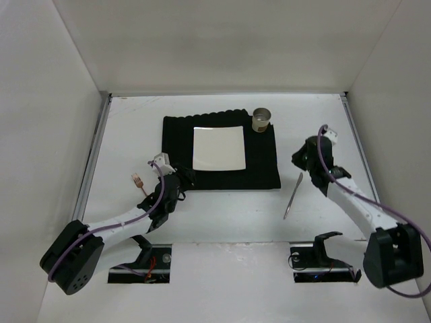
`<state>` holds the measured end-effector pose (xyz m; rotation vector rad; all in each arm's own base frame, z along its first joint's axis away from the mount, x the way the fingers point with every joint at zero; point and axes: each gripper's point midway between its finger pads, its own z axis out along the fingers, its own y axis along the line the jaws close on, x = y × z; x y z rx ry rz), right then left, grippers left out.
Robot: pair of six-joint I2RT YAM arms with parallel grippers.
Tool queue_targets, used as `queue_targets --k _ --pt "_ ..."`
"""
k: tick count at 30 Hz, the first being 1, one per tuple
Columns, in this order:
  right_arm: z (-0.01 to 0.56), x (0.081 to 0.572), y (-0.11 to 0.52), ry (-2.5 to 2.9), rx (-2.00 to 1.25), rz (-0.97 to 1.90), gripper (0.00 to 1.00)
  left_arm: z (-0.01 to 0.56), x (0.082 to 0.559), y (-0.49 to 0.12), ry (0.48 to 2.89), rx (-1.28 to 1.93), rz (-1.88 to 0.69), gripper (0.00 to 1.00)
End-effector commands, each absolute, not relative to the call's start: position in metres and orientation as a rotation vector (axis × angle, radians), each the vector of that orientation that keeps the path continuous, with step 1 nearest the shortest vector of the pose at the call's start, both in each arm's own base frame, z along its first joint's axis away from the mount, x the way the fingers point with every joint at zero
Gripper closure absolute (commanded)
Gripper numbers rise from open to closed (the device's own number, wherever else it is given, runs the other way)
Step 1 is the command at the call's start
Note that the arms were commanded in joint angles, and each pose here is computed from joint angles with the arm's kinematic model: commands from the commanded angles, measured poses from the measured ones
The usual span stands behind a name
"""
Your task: Set the dinner table for one person
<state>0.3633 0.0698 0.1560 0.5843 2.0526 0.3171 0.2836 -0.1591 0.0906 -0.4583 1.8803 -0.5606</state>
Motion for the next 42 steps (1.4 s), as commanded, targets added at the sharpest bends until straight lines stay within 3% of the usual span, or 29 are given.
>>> queue_targets --k 1,6,9,11,22,30,42 --pt "0.118 0.323 0.055 2.042 0.701 0.243 0.85 0.111 0.289 -0.161 1.826 -0.475 -0.597 0.62" --pt "0.078 0.259 0.057 2.162 0.730 0.206 0.84 0.113 0.289 -0.161 1.820 -0.475 -0.604 0.62" --pt "0.077 0.240 0.071 2.168 0.742 0.246 0.73 0.112 0.288 -0.161 1.824 -0.473 -0.609 0.62" --pt "0.070 0.231 0.072 2.204 0.744 0.214 0.72 0.112 0.289 -0.162 1.826 -0.475 -0.612 0.62" --pt "0.043 0.214 0.071 2.356 0.752 -0.063 0.75 0.113 0.291 -0.153 1.812 -0.505 -0.614 0.62" --pt "0.065 0.218 0.085 2.314 0.723 0.029 0.70 0.107 0.292 -0.156 1.836 -0.508 -0.618 0.62" --pt "0.053 0.205 0.056 2.357 0.786 -0.168 0.65 0.110 0.292 -0.153 1.823 -0.518 -0.626 0.61"
